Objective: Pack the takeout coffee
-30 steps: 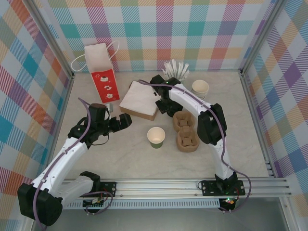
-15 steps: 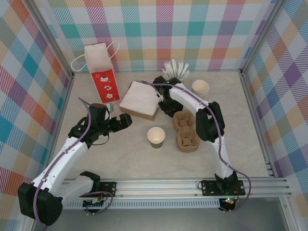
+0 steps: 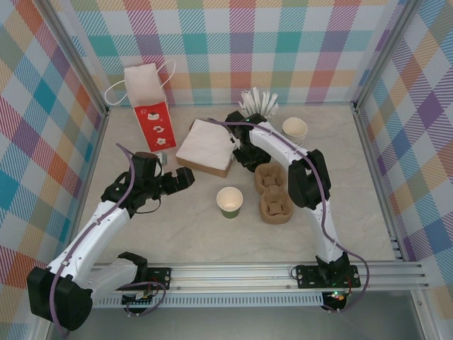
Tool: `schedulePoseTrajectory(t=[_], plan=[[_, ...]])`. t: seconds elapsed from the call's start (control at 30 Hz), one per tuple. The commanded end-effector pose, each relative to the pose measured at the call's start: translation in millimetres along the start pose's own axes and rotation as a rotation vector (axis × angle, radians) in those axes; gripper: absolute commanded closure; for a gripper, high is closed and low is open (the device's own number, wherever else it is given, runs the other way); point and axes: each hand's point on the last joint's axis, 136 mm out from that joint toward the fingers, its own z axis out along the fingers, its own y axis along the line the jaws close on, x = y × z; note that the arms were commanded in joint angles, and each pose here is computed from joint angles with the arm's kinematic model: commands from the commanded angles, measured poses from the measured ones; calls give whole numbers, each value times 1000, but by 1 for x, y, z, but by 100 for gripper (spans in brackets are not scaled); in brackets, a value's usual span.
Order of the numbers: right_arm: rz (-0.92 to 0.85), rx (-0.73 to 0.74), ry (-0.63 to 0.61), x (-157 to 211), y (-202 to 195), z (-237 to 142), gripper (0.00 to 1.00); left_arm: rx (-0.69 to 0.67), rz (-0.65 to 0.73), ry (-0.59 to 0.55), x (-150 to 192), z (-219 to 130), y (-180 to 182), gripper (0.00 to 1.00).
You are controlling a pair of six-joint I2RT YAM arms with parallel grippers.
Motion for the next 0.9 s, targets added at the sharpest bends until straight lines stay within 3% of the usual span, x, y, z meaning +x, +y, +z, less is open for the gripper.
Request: schedulePoseTrajectory(t=[0.0, 0.37, 0.6, 0.77, 0.87], plan=[[-6, -25, -10, -1, 0, -12, 86, 12, 15, -20, -6, -5, -4, 0], [55, -140, -189, -11, 3, -74, 87, 153, -40, -73, -22, -15, -34, 0], [154, -370, -387, -8, 13, -137, 88, 347, -89, -142, -43, -35, -74, 0], [233, -639, -519, 5, 27, -190, 88, 565, 38, -257, -60, -64, -116, 0], [252, -767, -551, 16, 33, -214, 88, 628, 171, -332, -63, -76, -132, 0]])
